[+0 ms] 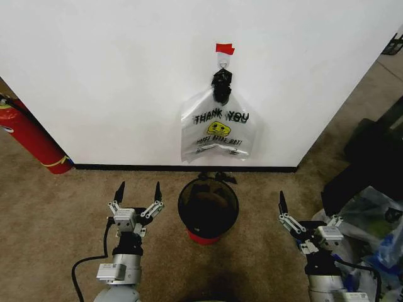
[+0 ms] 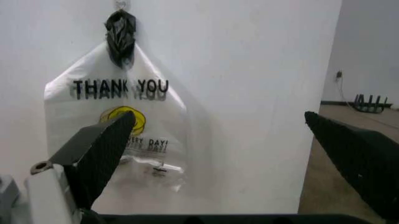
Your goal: Pick up the garbage bag from the wall and place it over the trash bin.
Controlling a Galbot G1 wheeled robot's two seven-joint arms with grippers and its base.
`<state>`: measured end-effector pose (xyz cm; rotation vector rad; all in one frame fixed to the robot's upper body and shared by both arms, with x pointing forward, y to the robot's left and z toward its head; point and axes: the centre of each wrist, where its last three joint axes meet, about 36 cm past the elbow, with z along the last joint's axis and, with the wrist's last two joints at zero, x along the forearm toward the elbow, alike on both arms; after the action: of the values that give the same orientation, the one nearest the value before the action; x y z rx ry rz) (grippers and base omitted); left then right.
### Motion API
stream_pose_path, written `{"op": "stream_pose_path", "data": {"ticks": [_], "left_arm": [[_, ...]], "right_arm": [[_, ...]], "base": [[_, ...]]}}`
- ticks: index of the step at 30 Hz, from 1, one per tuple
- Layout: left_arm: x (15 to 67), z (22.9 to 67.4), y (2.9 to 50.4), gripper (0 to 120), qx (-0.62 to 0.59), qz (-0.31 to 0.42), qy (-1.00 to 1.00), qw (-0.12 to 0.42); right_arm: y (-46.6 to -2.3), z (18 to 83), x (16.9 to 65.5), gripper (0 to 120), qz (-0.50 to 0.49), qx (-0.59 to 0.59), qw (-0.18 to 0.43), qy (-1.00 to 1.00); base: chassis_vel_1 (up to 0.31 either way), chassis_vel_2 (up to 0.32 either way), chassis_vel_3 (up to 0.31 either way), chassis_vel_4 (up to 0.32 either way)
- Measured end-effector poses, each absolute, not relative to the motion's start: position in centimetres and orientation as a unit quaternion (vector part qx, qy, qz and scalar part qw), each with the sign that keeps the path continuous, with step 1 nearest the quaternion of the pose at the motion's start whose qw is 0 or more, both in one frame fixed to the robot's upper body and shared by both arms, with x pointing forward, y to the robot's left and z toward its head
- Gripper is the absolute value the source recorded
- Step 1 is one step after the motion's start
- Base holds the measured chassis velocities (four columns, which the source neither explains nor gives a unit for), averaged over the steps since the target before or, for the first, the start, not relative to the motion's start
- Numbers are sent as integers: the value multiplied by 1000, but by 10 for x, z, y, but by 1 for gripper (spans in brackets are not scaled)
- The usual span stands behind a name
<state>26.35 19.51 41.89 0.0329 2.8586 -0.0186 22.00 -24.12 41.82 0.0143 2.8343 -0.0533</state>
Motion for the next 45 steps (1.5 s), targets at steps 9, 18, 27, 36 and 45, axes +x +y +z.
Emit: {"op": "stream_pose_path", "data": {"ticks": [9, 18, 27, 36, 45], "left_arm": [[262, 423, 199, 100, 10, -3, 990, 144], [262, 421, 198, 100, 6, -6, 990, 141], [261, 416, 198, 100, 5, -3, 991, 135], [260, 412, 200, 100, 3, 2, 992, 128], [252, 405, 195, 100, 2, 5, 993, 116]], "right_arm": [[-240, 418, 224, 100, -15, 2, 151, 988], [-241, 423, 244, 100, 3, -30, 135, 990], [-255, 424, 288, 100, 41, -66, 125, 989], [-260, 430, 342, 100, 76, -107, 125, 983], [-242, 449, 417, 100, 172, -170, 133, 961]], "base": [[0, 0, 0, 0], [0, 0, 0, 0], [0, 0, 0, 0], [0, 0, 0, 0], [0, 0, 0, 0]]}}
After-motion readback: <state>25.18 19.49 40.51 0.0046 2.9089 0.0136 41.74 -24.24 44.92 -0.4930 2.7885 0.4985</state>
